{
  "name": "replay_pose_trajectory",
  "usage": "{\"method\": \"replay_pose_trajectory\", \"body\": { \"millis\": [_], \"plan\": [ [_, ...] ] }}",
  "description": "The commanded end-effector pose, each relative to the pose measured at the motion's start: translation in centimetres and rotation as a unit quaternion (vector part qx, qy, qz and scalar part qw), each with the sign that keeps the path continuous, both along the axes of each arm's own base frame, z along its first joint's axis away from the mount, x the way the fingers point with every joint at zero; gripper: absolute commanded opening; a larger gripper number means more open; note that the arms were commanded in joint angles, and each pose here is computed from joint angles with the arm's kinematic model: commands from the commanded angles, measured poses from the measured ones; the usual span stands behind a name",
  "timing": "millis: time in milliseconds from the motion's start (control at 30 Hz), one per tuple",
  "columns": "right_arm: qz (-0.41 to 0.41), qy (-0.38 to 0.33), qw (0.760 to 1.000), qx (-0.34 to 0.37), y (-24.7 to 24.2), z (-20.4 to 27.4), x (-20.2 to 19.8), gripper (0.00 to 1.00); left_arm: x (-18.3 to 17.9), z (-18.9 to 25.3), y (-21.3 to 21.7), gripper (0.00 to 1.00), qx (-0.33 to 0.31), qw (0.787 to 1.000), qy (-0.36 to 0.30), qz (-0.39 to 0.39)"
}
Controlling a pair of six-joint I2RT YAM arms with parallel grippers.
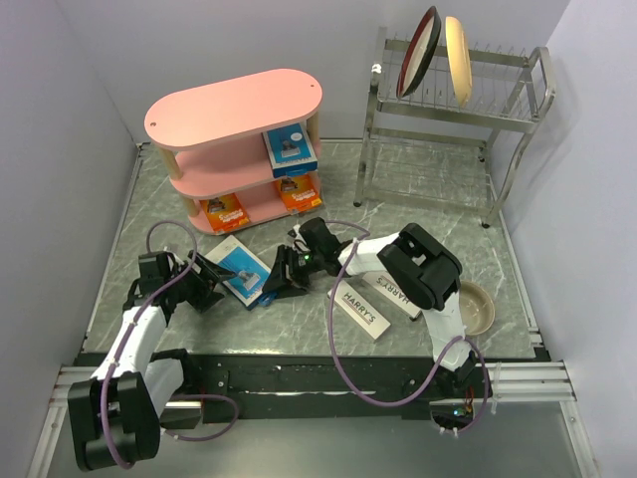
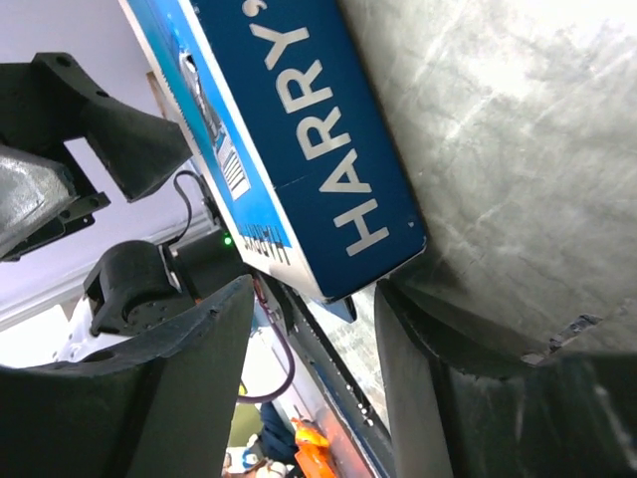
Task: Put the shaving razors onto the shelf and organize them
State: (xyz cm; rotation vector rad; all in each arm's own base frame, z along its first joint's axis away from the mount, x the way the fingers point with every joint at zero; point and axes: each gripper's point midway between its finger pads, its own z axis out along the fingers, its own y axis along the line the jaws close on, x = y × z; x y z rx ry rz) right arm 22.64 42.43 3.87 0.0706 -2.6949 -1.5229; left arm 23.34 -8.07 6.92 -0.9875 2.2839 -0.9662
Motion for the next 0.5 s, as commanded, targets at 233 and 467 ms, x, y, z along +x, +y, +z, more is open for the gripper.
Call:
{"method": "replay_pose_trajectory", "body": {
  "millis": [233, 467],
  "plan": [
    [0.027, -0.025, 0.998, 0.048, 1.6, 2.3, -0.2, 0.32, 0.7, 0.8, 0.9, 0.78, 0.004, 1.000, -0.017, 0.025],
    [0.027, -0.043, 0.997, 0.052, 1.6, 3.7, -0.2, 0.10, 0.5, 0.7, 1.4, 0.80, 0.006, 0.999, -0.006, 0.042]
  ]
}}
